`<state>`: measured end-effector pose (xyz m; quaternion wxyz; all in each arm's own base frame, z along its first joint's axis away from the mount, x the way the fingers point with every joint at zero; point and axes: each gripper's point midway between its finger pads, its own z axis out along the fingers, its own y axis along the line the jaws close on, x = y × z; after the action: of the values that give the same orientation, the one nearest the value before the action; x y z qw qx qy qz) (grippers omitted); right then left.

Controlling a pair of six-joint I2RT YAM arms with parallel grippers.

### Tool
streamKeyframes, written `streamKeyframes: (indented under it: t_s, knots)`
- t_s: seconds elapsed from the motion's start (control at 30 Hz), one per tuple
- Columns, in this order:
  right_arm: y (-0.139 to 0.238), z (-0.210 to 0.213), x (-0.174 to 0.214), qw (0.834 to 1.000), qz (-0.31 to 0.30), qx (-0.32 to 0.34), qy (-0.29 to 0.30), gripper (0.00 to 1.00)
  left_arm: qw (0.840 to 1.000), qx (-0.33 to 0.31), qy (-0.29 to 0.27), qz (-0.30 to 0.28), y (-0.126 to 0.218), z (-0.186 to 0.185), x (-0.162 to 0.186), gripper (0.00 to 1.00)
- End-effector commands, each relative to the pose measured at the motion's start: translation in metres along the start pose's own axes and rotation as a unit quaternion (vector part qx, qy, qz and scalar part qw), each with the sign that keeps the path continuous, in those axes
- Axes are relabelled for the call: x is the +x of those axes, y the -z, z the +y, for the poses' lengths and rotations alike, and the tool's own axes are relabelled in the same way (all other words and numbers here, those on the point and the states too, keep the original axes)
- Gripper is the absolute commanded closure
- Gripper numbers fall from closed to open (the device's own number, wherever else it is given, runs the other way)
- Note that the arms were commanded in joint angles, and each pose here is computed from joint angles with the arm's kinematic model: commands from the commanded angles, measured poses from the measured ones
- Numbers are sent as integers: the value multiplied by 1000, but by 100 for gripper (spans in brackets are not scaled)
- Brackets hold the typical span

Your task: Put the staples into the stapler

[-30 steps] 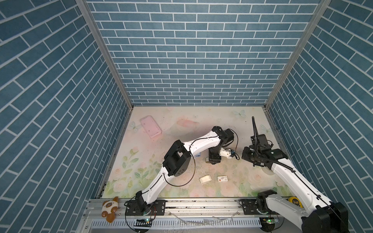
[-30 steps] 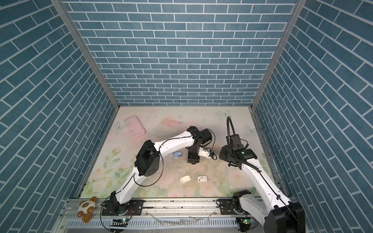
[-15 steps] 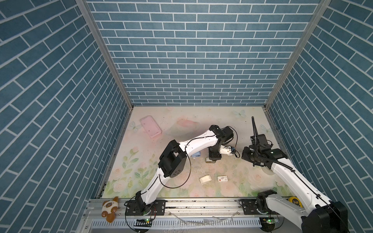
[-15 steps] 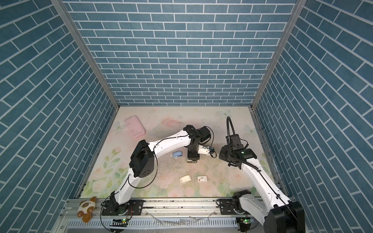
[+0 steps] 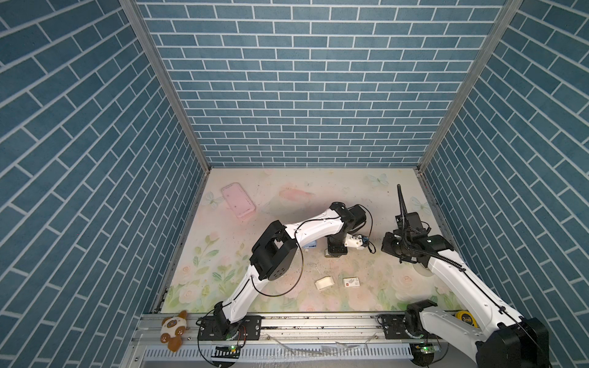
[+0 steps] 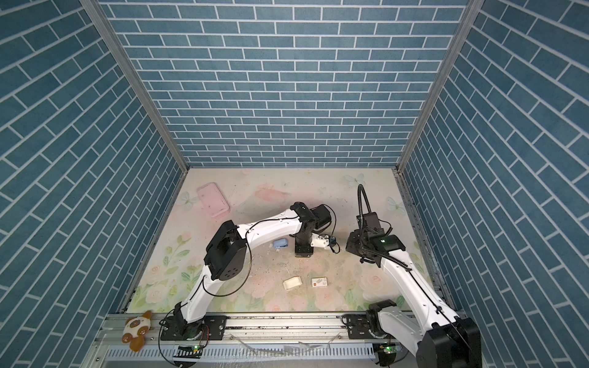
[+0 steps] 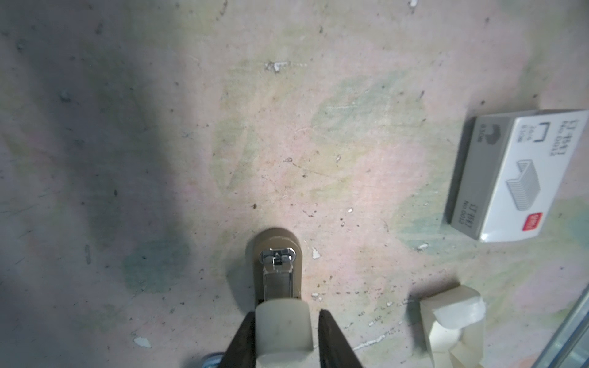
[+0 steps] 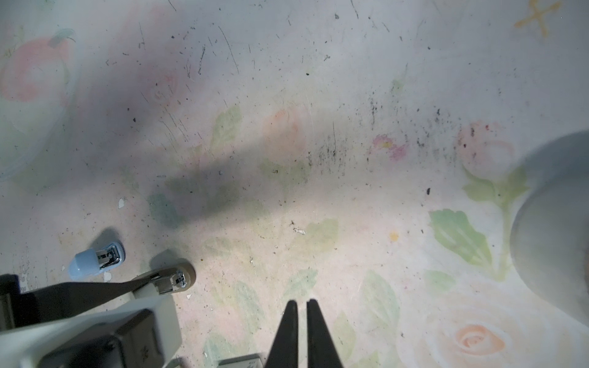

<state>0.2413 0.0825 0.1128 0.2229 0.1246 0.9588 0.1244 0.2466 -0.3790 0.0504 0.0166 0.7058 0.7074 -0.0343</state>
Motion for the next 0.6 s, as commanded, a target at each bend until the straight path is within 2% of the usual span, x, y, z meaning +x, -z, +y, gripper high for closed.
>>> streamKeyframes:
  t_s: [0.0,0.17,0.4,0.57]
  knots:
    - [-1,-7,4,1000,2,11,0,90,1000,-9,6,-22,18,2,-3,56]
    - [-2,-7,4,1000,3,12,0,90,999,-17,9,-42,31,3,-8,57]
    - [-2,-7,5,1000,4,12,0,90,999,-10,9,-35,29,0,-5,63]
    - [-3,-8,6,1000,6,12,0,90,999,-12,10,-30,23,1,-3,57]
